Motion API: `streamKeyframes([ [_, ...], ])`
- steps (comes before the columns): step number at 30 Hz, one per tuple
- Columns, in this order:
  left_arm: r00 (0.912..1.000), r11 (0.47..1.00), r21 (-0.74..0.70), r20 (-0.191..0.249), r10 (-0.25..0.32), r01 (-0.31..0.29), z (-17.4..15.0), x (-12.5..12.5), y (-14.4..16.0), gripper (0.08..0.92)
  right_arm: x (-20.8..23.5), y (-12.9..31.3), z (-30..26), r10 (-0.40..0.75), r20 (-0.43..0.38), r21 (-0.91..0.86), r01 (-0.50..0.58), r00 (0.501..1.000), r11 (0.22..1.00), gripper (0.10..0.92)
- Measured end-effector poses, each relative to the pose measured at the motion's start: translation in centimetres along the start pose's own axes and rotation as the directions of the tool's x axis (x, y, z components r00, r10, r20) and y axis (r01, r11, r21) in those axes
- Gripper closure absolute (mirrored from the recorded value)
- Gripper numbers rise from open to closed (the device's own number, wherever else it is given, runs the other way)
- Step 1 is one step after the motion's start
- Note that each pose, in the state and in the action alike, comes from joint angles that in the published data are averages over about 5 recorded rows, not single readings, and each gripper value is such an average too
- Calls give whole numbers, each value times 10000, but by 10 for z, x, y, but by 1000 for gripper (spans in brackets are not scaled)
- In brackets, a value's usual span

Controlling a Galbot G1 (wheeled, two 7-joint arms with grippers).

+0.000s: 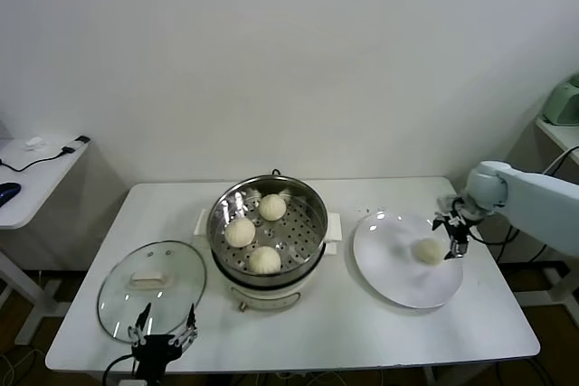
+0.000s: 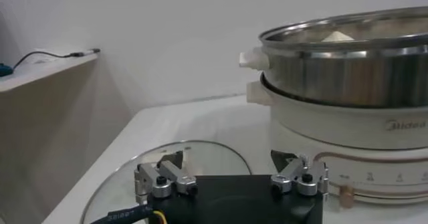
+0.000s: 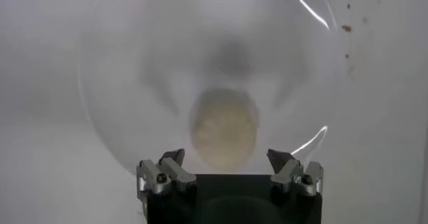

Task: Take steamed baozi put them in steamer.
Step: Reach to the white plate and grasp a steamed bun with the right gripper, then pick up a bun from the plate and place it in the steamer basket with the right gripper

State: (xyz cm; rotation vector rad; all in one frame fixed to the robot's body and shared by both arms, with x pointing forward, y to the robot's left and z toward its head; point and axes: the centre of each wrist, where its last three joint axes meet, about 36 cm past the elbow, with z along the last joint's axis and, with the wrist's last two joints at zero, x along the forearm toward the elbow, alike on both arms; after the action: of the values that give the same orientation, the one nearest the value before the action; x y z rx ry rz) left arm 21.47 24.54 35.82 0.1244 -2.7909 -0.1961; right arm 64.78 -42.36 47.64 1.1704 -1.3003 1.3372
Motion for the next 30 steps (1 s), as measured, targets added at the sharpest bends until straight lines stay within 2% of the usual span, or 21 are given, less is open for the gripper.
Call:
streamKeyframes([
  [10,10000,10000,-12,15,5,-5,-1,2,-1,177,-17,-3,-5,107,111,-363,-103,9999,9993,208],
  [17,10000,10000,-33,47,3,-3,-3,4,0,177,-17,-3,-6,-104,165,-419,111,9998,9991,363],
  [20,10000,10000,-30,75,7,-7,-4,4,0,177,-13,-4,-6,-165,197,-430,173,9997,9989,392],
  [25,9999,10000,-9,113,54,-54,-7,5,-2,177,8,-13,-10,-34,324,-410,47,9995,9991,402],
  [30,9998,10000,-3,151,87,-87,-9,4,-3,177,56,-34,-30,382,700,-218,-368,9968,9991,403],
])
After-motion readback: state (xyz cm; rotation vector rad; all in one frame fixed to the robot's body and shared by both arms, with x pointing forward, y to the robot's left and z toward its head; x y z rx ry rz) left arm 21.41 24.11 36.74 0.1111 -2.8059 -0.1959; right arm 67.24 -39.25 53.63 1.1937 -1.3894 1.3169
